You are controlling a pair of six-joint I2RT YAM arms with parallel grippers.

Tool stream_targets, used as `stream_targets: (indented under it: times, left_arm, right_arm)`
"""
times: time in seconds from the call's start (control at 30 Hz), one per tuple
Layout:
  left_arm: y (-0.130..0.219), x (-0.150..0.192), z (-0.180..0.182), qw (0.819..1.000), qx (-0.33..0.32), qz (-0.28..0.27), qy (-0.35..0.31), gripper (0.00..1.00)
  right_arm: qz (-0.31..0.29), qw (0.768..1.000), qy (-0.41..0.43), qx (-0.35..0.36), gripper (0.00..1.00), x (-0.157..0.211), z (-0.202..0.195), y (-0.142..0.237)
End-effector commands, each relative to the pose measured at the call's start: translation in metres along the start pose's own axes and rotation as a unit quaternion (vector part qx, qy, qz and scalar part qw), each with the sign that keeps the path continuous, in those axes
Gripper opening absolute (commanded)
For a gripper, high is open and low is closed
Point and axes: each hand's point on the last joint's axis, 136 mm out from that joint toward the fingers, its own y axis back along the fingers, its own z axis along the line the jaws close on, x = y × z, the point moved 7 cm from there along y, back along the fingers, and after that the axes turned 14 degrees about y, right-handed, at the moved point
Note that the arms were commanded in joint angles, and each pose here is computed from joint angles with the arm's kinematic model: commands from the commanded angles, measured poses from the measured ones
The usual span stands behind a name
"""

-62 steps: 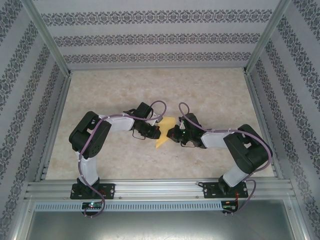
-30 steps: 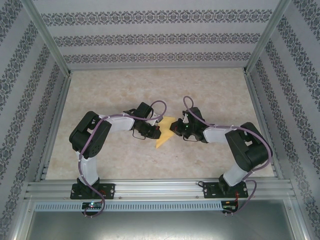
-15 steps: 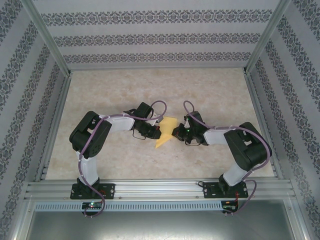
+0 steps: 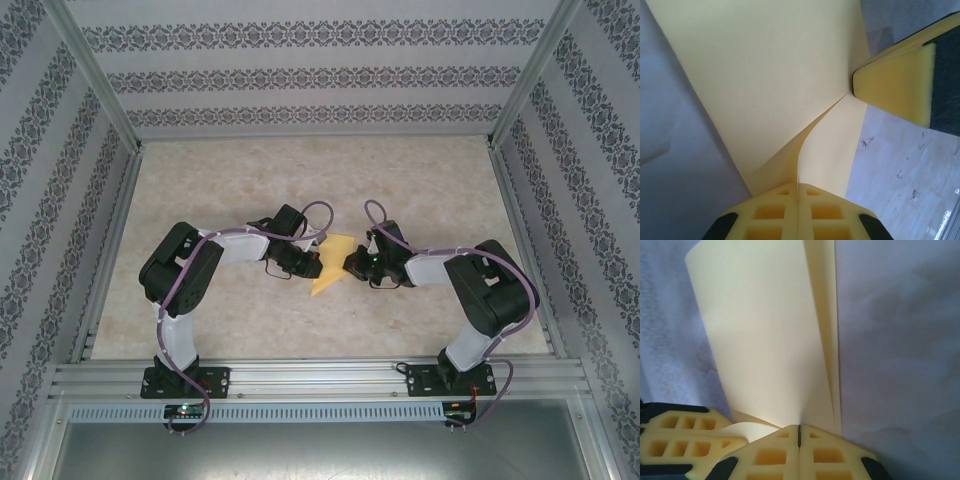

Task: Fold a paper plane with a square sheet of paper (pick it up from the middle)
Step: Third fold the triangle at the center of the table.

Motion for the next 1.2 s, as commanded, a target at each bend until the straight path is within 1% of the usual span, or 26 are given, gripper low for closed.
stream_targets:
  times: [0.0,0.1,0.2,0.27,0.4,0.43,0.47,0.53,0.6,0.67,0.7,0.73,0.8,0.9,1.0,1.1,1.17]
  left_arm:
    - [-0.01,0.013,0.011,0.999,-0.024,0.037,0.012,0.03]
    - [-0.009,0.013,0.01,0.999,-0.024,0.037,0.012,0.05]
    - [-0.002,0.01,0.007,0.999,-0.031,0.023,0.015,0.12]
    - [0.01,0.005,0.0,0.999,-0.043,0.003,0.016,0.22]
    - [0.041,-0.007,-0.023,0.998,-0.038,-0.055,0.013,0.42]
    - [0.047,-0.008,-0.028,0.997,-0.035,-0.065,0.012,0.47]
    - [0.053,-0.009,-0.032,0.996,-0.035,-0.075,0.012,0.48]
    - [0.064,-0.01,-0.037,0.995,-0.037,-0.094,0.018,0.48]
    - [0.071,-0.005,-0.039,0.994,-0.036,-0.099,0.028,0.45]
    - [0.074,0.002,-0.038,0.994,-0.032,-0.097,0.041,0.35]
    - [0.075,0.007,-0.038,0.994,-0.025,-0.096,0.047,0.32]
    - [0.076,0.01,-0.037,0.994,-0.024,-0.097,0.053,0.32]
    - [0.076,0.016,-0.035,0.993,-0.02,-0.095,0.066,0.25]
    - [0.075,0.02,-0.039,0.993,0.011,-0.095,0.075,0.21]
    - [0.077,0.022,-0.047,0.993,0.023,-0.097,0.066,0.2]
    - [0.075,0.023,-0.046,0.993,0.023,-0.093,0.069,0.18]
    - [0.073,0.025,-0.046,0.993,0.028,-0.088,0.072,0.17]
  right_arm:
    - [0.012,0.999,-0.011,0.028,0.0,0.013,-0.022,-0.004]
    - [0.006,1.0,0.002,0.006,0.0,0.005,-0.011,-0.002]
    - [-0.003,1.0,0.024,-0.005,0.0,-0.006,0.003,0.005]
    - [0.002,0.999,0.04,-0.002,0.0,-0.011,0.009,0.006]
    - [0.009,0.998,0.054,-0.018,0.0,-0.015,0.016,0.006]
    - [0.008,0.998,0.057,-0.024,0.0,-0.017,0.019,0.008]
    - [0.003,0.998,0.061,-0.03,0.0,-0.018,0.023,0.011]
    - [-0.006,0.997,0.065,-0.035,0.0,-0.02,0.029,0.016]
    - [-0.007,0.997,0.067,-0.043,0.0,-0.017,0.035,0.019]
    - [-0.002,0.996,0.071,-0.051,0.0,-0.012,0.04,0.018]
    - [0.001,0.996,0.072,-0.056,0.0,-0.008,0.043,0.017]
    - [0.001,0.996,0.07,-0.057,0.0,-0.005,0.044,0.017]
    - [-0.003,0.995,0.075,-0.061,0.0,-0.001,0.048,0.018]
    - [0.0,0.995,0.084,-0.053,0.0,0.005,0.048,0.021]
    - [0.003,0.994,0.092,-0.062,0.0,0.007,0.054,0.02]
    - [0.022,0.991,0.099,-0.091,0.0,0.01,0.065,0.008]
    - [0.027,0.991,0.1,-0.089,0.0,0.011,0.069,-0.001]
